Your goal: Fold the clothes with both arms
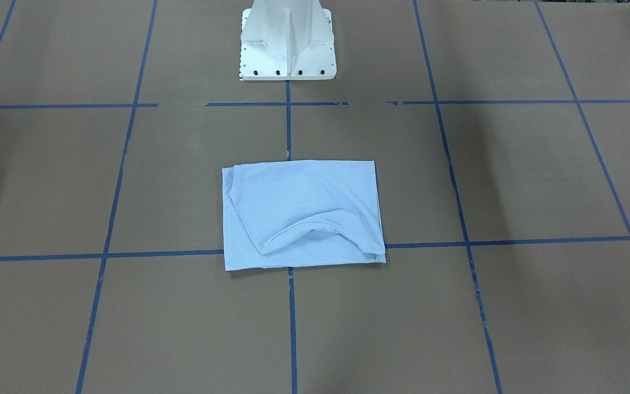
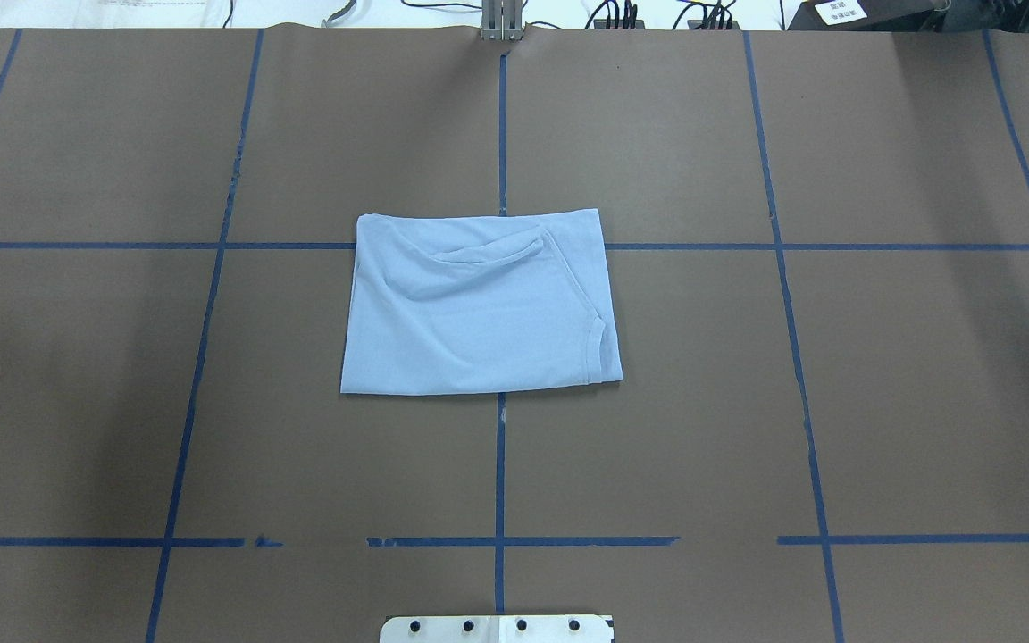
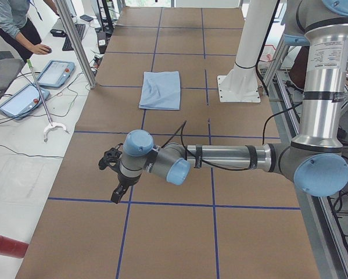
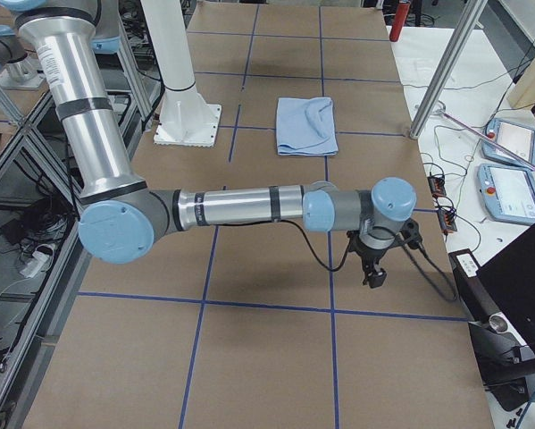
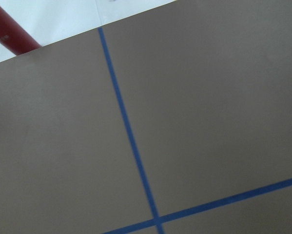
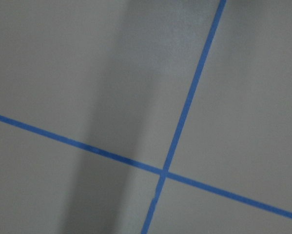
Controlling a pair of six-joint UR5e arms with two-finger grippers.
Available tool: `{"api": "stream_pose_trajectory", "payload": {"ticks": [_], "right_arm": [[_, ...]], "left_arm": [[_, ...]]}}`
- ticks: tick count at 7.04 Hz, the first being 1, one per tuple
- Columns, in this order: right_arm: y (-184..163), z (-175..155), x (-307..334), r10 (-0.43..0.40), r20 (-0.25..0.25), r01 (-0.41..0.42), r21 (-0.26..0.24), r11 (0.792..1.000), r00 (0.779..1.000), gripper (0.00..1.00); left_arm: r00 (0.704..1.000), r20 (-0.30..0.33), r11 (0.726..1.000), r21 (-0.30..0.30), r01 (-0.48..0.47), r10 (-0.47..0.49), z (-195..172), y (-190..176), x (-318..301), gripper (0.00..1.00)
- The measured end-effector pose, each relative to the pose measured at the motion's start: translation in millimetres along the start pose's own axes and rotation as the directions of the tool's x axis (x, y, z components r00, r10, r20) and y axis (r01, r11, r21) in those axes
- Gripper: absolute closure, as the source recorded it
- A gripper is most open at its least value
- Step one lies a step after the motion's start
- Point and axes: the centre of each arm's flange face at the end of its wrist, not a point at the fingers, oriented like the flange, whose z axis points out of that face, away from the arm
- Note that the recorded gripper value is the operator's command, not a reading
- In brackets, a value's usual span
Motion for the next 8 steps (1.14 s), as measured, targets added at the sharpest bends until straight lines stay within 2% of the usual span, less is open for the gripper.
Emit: {"api": "stream_pose_trajectory", "payload": {"ticks": [1, 3, 5, 7, 8], "right_arm": [[33.8, 0.5, 4.0, 0.011, 0.009, -0.011, -0.015, 1.0, 1.0, 0.0], [62.9, 3.9, -0.8, 0.024, 0.02, -0.023, -0.025, 0.999, 1.0, 0.0], [62.4, 0.1, -15.4, 0.037, 0.029, -0.037, -0.012, 0.999, 0.999, 0.0], [60.8, -2.0, -20.0, 0.196, 0.029, -0.196, -0.011, 0.981, 0.98, 0.0], [60.2, -3.1, -21.3, 0.225, 0.028, -0.225, -0.009, 0.974, 0.974, 0.0]], "left_arm": [[1.0, -0.01, 0.999, -0.027, -0.026, 0.026, 4.2, 28.0, -8.2, 0.0], [1.0, -0.018, 0.997, -0.08, -0.009, 0.008, 23.0, 68.7, -18.2, 0.0], [0.992, -0.006, 0.986, -0.111, 0.126, -0.128, 14.7, 55.5, -13.7, 0.0], [0.968, -0.004, 0.955, -0.164, 0.248, -0.252, -33.5, 26.8, 20.8, 0.0], [0.952, -0.018, 0.936, -0.187, 0.298, -0.306, -45.1, 28.1, 33.7, 0.0]]}}
